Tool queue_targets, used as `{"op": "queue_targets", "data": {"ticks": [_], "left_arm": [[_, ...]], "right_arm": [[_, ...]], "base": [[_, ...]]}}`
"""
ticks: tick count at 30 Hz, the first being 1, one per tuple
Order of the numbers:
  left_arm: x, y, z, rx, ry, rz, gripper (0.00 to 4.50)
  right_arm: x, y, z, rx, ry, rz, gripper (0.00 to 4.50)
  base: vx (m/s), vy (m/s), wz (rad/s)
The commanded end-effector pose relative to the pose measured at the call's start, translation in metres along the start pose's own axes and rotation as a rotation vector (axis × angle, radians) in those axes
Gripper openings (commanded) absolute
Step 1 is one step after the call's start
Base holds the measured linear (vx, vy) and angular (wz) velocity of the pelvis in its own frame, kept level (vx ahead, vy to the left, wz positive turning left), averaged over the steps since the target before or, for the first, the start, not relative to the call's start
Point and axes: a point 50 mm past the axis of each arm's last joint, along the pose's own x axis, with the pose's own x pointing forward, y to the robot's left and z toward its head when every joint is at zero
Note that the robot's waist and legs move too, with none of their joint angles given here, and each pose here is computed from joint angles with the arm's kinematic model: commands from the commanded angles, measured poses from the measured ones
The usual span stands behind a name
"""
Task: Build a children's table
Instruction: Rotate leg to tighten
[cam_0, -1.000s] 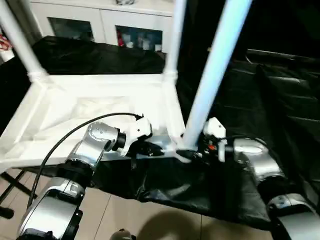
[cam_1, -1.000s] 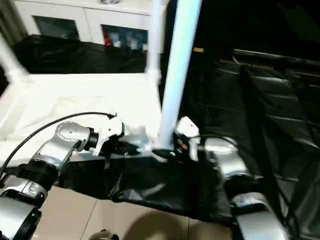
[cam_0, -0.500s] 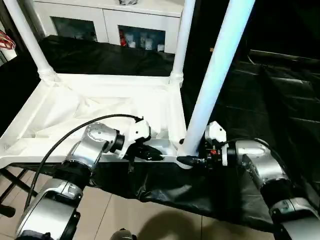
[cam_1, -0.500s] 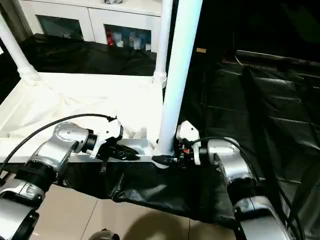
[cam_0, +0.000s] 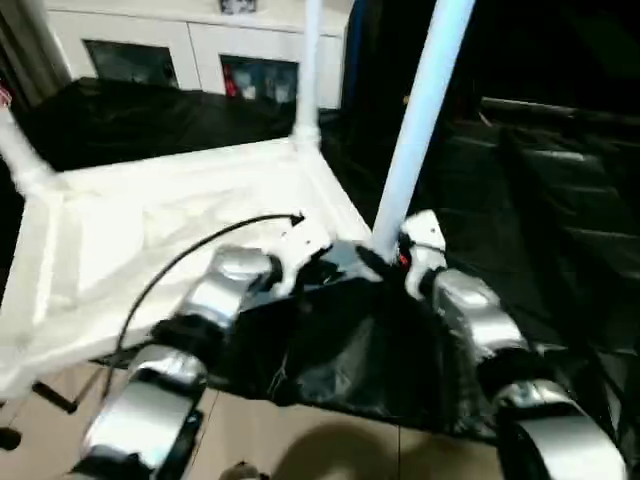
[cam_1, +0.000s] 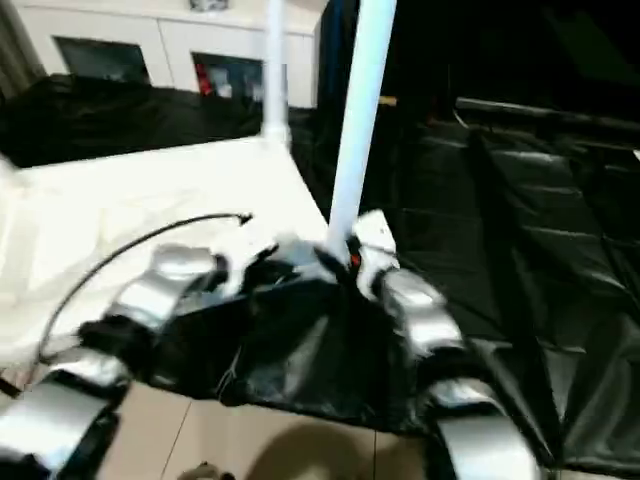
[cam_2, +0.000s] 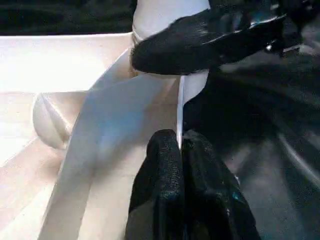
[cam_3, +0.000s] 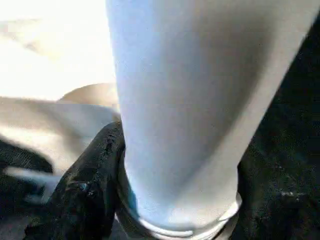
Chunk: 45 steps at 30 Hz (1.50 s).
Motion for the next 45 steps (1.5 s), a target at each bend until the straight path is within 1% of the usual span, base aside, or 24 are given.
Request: {"op": "queue_targets", "data": {"ticks": [1, 2, 4, 6, 7, 8, 9, 10, 11, 15, 17, 18, 22, 23, 24, 25, 28, 30, 32, 35, 36, 40, 41, 45], "left_arm": [[0.016, -0.007, 0.026, -0.007, -0.105, 0.048, 0.0], [0.017, -0.008, 0.026, -0.005, -0.108, 0.042, 0.0], [0.016, -0.01, 0.027, 0.008, -0.117, 0.021, 0.0], [0.014, -0.011, 0.027, 0.028, -0.129, -0.019, 0.0], [0.011, -0.012, 0.025, 0.049, -0.134, -0.051, 0.0], [0.009, -0.013, 0.024, 0.055, -0.138, -0.079, 0.0], [0.009, -0.013, 0.024, 0.055, -0.138, -0.079, 0.0], [0.007, -0.013, 0.023, 0.062, -0.143, -0.102, 0.0], [0.001, -0.014, 0.021, 0.083, -0.152, -0.155, 0.0], [-0.005, -0.013, 0.017, 0.102, -0.145, -0.204, 0.0], [-0.014, -0.01, 0.012, 0.124, -0.124, -0.244, 0.0], [-0.02, -0.007, 0.009, 0.133, -0.117, -0.275, 0.0], [-0.028, -0.004, 0.006, 0.144, -0.109, -0.305, 0.0], [-0.028, -0.004, 0.006, 0.144, -0.109, -0.305, 0.0], [-0.033, -0.001, 0.005, 0.146, -0.098, -0.323, 0.0], [-0.036, 0.001, 0.004, 0.147, -0.093, -0.333, 0.0], [-0.042, 0.004, 0.001, 0.152, -0.077, -0.349, 0.0], [-0.045, 0.005, 0.0, 0.15, -0.07, -0.362, 0.0], [-0.047, 0.005, -0.002, 0.145, -0.069, -0.371, 0.0], [-0.048, 0.004, -0.001, 0.138, -0.076, -0.373, 0.0], [-0.048, 0.004, -0.002, 0.137, -0.077, -0.372, 0.0], [-0.042, 0.005, -0.001, 0.13, -0.074, -0.315, 0.0], [-0.036, 0.007, 0.001, 0.113, -0.078, -0.25, 0.0], [-0.031, 0.008, 0.002, 0.08, -0.073, -0.202, 0.0]], "right_arm": [[0.015, 0.047, -0.015, -0.042, 0.067, 0.134, 2.7], [0.016, 0.047, -0.014, -0.034, 0.056, 0.136, 3.04], [0.016, 0.046, -0.01, 0.001, 0.037, 0.145, 3.42], [0.015, 0.044, -0.009, 0.009, 0.026, 0.166, 3.49], [0.013, 0.041, -0.009, -0.013, 0.026, 0.193, 3.73], [0.011, 0.039, -0.009, -0.033, 0.027, 0.207, 3.73], [0.011, 0.039, -0.009, -0.033, 0.027, 0.207, 3.84], [0.009, 0.036, -0.01, -0.051, 0.027, 0.216, 3.84], [0.004, 0.03, -0.01, -0.083, 0.016, 0.258, 3.84], [-0.002, 0.025, -0.01, -0.114, 0.011, 0.322, 3.84], [-0.013, 0.022, -0.01, -0.14, 0.005, 0.457, 3.84], [-0.022, 0.02, -0.011, -0.169, 0.011, 0.562, 3.84], [-0.034, 0.018, -0.012, -0.182, 0.03, 0.679, 3.84], [-0.034, 0.018, -0.012, -0.182, 0.03, 0.679, 3.84], [-0.039, 0.017, -0.011, -0.185, 0.039, 0.746, 3.84], [-0.043, 0.016, -0.011, -0.187, 0.05, 0.784, 3.6], [-0.048, 0.016, -0.012, -0.189, 0.072, 0.845, 3.48], [-0.05, 0.016, -0.013, -0.184, 0.08, 0.867, 3.17], [-0.051, 0.018, -0.014, -0.176, 0.086, 0.886, 3.13], [-0.05, 0.022, -0.016, -0.18, 0.089, 0.893, 2.83], [-0.048, 0.023, -0.016, -0.178, 0.088, 0.89, 2.83], [-0.041, 0.025, -0.013, -0.165, 0.077, 0.817, 2.72], [-0.036, 0.023, -0.015, -0.145, 0.085, 0.733, 2.72], [-0.03, 0.022, -0.017, -0.136, 0.09, 0.642, 2.69]], "base": [[0.0, 0.0, 0.0], [0.0, 0.0, 0.0], [0.0, 0.0, 0.0], [0.0, 0.0, 0.0], [0.0, 0.0, 0.0], [0.0, 0.0, 0.0], [0.0, 0.0, 0.0], [0.0, 0.0, 0.0], [0.0, 0.0, 0.0], [0.0, 0.0, 0.0], [0.0, 0.0, 0.0], [0.0, 0.0, 0.0], [0.0, 0.0, 0.0], [0.0, 0.0, 0.0], [0.0, 0.0, 0.0], [0.0, 0.0, 0.0], [0.0, 0.0, 0.0], [0.0, 0.0, 0.0], [0.0, 0.0, 0.0], [0.0, 0.0, 0.0], [0.0, 0.0, 0.0], [0.0, 0.0, 0.0], [0.0, 0.0, 0.0], [0.0, 0.0, 0.0]]}}
